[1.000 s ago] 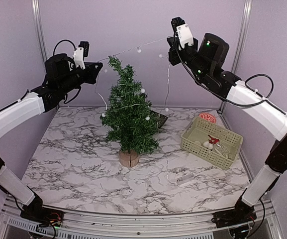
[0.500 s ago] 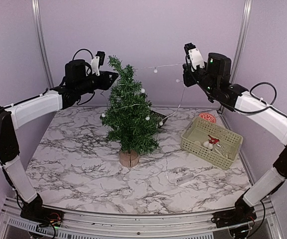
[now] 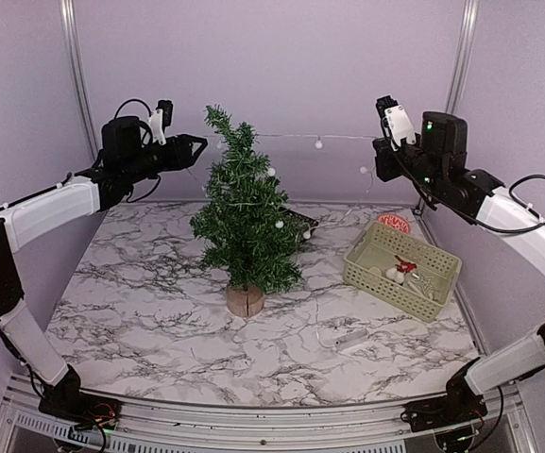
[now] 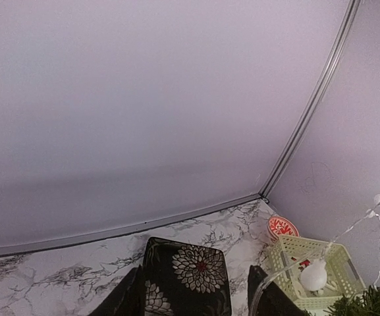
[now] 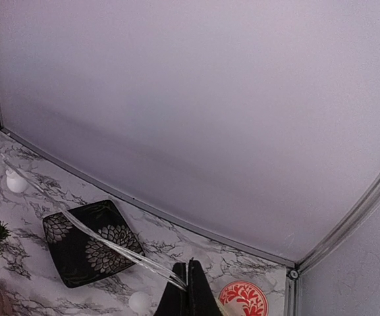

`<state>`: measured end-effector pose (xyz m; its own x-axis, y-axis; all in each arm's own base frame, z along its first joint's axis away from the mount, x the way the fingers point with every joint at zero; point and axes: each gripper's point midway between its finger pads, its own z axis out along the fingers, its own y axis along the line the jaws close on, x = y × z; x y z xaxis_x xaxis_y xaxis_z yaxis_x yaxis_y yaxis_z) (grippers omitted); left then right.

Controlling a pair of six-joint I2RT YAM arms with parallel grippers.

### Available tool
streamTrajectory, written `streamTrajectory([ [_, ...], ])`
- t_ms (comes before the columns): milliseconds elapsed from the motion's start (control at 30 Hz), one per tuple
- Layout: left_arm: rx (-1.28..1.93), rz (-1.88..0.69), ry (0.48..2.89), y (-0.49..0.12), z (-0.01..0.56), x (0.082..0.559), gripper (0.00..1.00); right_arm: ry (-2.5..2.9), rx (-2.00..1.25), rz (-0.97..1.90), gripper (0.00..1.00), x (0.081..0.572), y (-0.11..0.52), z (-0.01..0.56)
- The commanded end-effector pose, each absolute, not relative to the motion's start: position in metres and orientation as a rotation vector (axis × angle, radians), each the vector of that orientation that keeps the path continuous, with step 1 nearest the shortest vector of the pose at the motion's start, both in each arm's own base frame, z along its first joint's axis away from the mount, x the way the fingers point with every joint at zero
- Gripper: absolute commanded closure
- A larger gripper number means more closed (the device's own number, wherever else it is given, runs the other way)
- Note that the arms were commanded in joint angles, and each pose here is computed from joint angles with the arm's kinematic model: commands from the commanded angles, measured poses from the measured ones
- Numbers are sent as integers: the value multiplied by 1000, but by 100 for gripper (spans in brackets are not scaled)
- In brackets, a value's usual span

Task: Decorate the small christmas tree

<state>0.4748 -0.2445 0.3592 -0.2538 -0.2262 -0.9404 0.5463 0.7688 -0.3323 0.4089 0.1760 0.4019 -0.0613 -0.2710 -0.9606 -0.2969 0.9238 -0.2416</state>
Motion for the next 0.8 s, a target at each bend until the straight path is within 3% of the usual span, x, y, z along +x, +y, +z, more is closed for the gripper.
streamTrajectory([
  [0, 245, -748, 1620, -231, 381, 457, 47, 1696, -418, -18, 100, 405, 149, 400],
  [167, 300, -801, 1636, -239, 372, 444, 48, 1735, -499, 73, 100, 404, 166, 389],
  [567, 508, -1088, 1627, -267, 368, 389, 29, 1779, -540, 39, 100, 395, 159, 385],
  [767, 430, -1173, 1670, -261, 362, 392, 19, 1787, -526, 21, 100, 394, 154, 386],
])
